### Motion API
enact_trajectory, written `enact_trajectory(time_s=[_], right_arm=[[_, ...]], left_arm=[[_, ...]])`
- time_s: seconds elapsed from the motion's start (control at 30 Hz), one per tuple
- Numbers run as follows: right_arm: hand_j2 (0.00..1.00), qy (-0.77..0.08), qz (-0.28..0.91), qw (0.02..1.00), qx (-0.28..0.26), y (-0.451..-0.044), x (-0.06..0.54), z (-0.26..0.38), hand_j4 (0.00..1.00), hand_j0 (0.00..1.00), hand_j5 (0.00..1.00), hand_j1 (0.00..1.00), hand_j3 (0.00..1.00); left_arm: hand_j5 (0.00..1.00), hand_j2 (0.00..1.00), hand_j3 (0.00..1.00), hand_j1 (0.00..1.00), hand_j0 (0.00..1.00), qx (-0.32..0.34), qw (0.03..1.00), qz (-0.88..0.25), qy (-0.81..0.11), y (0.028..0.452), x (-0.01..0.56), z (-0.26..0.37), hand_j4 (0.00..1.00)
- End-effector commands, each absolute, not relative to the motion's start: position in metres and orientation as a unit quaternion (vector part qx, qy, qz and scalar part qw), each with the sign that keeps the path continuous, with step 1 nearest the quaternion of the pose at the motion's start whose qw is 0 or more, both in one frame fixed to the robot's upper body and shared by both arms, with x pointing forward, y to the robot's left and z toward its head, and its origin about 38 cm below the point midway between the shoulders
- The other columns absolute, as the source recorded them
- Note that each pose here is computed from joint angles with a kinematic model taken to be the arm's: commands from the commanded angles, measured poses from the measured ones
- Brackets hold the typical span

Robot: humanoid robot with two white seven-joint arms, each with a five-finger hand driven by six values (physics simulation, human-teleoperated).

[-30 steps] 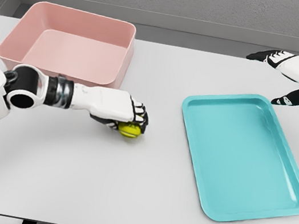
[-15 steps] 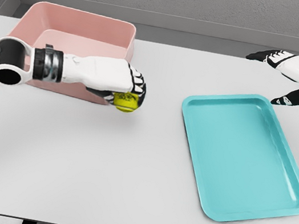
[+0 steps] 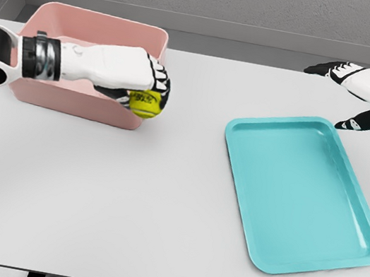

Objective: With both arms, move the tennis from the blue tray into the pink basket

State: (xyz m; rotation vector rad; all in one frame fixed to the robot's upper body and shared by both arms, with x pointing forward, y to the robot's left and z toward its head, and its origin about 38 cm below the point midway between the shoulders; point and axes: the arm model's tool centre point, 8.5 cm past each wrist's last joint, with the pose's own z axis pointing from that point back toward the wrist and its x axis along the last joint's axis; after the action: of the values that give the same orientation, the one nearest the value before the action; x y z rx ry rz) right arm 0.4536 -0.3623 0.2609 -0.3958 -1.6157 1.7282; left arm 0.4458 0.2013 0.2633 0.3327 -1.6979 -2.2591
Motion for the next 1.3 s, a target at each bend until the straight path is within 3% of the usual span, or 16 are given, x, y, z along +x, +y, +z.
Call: enact_trajectory(time_s=[0.0, 1.0, 1.03, 1.1, 1.17, 1.27], right_arm=[[1.0, -0.63, 0.669, 0.364, -0.153, -0.362, 0.453, 0.262, 1.0, 1.0, 1.0, 1.0, 1.0], [1.0, -0.63, 0.669, 0.363, -0.153, -0.362, 0.453, 0.262, 1.0, 1.0, 1.0, 1.0, 1.0], [1.0, -0.63, 0.669, 0.363, -0.153, -0.362, 0.453, 0.262, 1.0, 1.0, 1.0, 1.0, 1.0], [1.0, -0.63, 0.669, 0.363, -0.153, -0.362, 0.453, 0.262, 1.0, 1.0, 1.0, 1.0, 1.0], [1.0, -0.63, 0.669, 0.363, -0.153, -0.362, 0.453, 0.262, 1.0, 1.0, 1.0, 1.0, 1.0], [1.0, -0.63, 0.669, 0.363, -0.153, -0.362, 0.453, 0.262, 1.0, 1.0, 1.0, 1.0, 1.0]], left_arm=[[0.46, 0.46, 0.46, 0.46, 0.46, 0.117, 0.154, -0.783, -0.591, 0.207, 0.447, 0.265, 0.46], [0.46, 0.46, 0.46, 0.46, 0.46, 0.187, 0.255, -0.751, -0.58, 0.268, 0.503, 0.274, 0.46], [0.5, 0.5, 0.5, 0.5, 0.5, 0.188, 0.255, -0.75, -0.581, 0.268, 0.504, 0.275, 0.5], [0.87, 0.87, 0.87, 0.87, 0.87, 0.196, 0.256, -0.737, -0.595, 0.271, 0.505, 0.277, 0.87], [0.92, 0.92, 0.92, 0.92, 0.92, 0.197, 0.256, -0.735, -0.596, 0.272, 0.505, 0.278, 0.92], [0.92, 0.92, 0.92, 0.92, 0.92, 0.197, 0.255, -0.735, -0.597, 0.271, 0.505, 0.278, 0.92]])
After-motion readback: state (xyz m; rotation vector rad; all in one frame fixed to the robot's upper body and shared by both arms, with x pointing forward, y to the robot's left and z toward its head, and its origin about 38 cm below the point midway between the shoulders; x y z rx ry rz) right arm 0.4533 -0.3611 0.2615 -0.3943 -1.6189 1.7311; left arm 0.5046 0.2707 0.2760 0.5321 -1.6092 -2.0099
